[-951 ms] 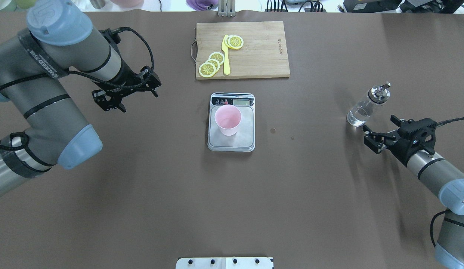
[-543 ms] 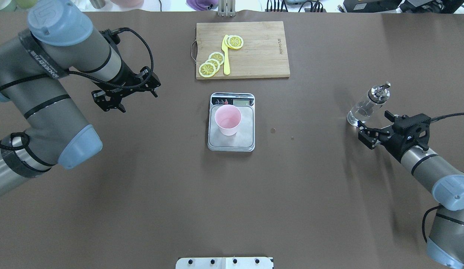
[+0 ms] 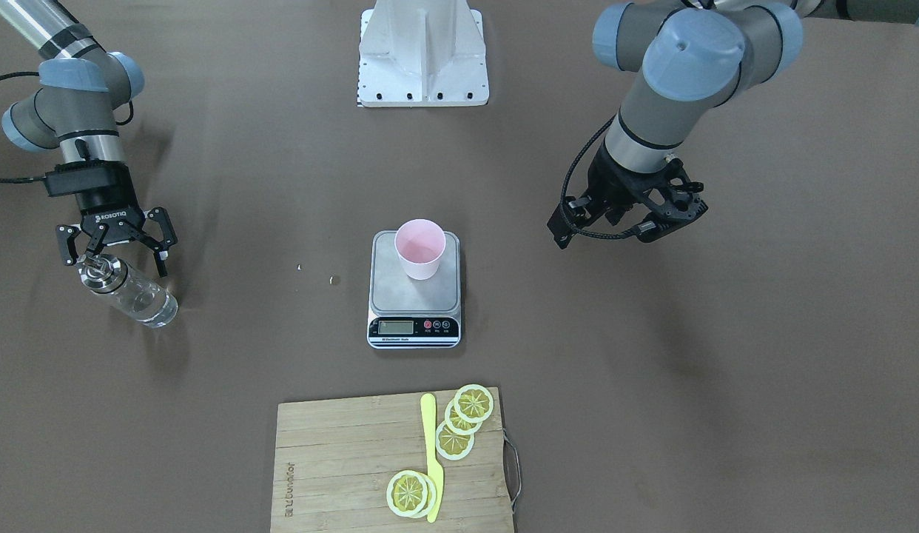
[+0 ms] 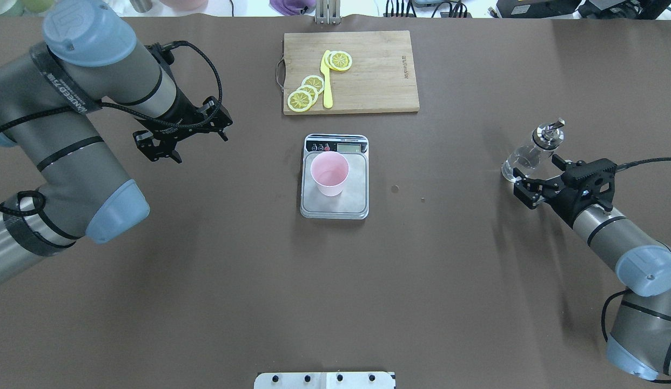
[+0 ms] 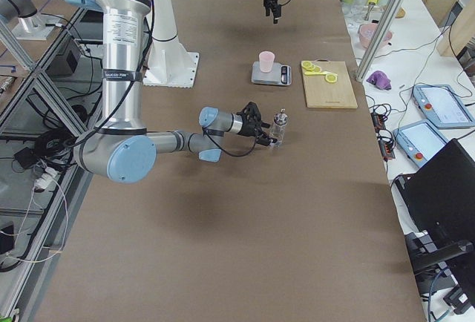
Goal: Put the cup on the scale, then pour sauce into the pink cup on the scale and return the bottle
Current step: 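Close the right gripper on the sauce bottle and lift it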
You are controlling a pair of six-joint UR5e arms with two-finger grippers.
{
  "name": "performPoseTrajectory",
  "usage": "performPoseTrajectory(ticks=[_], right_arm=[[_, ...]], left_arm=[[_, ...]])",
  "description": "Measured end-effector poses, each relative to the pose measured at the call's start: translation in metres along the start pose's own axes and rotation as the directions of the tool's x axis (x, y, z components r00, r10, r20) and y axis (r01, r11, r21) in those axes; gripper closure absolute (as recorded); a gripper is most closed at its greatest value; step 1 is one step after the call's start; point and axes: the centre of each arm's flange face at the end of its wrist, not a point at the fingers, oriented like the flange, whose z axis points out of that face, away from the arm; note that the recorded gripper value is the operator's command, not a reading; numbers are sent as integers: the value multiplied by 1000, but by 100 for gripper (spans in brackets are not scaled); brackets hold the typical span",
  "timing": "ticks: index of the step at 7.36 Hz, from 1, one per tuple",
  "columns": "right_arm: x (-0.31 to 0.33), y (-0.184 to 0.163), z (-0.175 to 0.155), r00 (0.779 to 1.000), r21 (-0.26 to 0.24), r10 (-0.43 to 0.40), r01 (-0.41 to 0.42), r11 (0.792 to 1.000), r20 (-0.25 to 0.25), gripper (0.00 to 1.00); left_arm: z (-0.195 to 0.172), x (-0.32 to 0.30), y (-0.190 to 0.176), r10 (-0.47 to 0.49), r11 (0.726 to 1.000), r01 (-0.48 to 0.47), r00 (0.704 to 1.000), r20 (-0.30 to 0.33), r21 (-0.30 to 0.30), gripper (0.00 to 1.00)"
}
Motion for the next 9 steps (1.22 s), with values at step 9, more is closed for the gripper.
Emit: performPoseTrajectory(ticks=[9], right_arm=[[-5, -13, 19, 1000, 11, 20, -20, 1000, 5, 39]], left_arm=[[0, 0, 0, 0, 1000, 0, 1000, -1, 0, 1]])
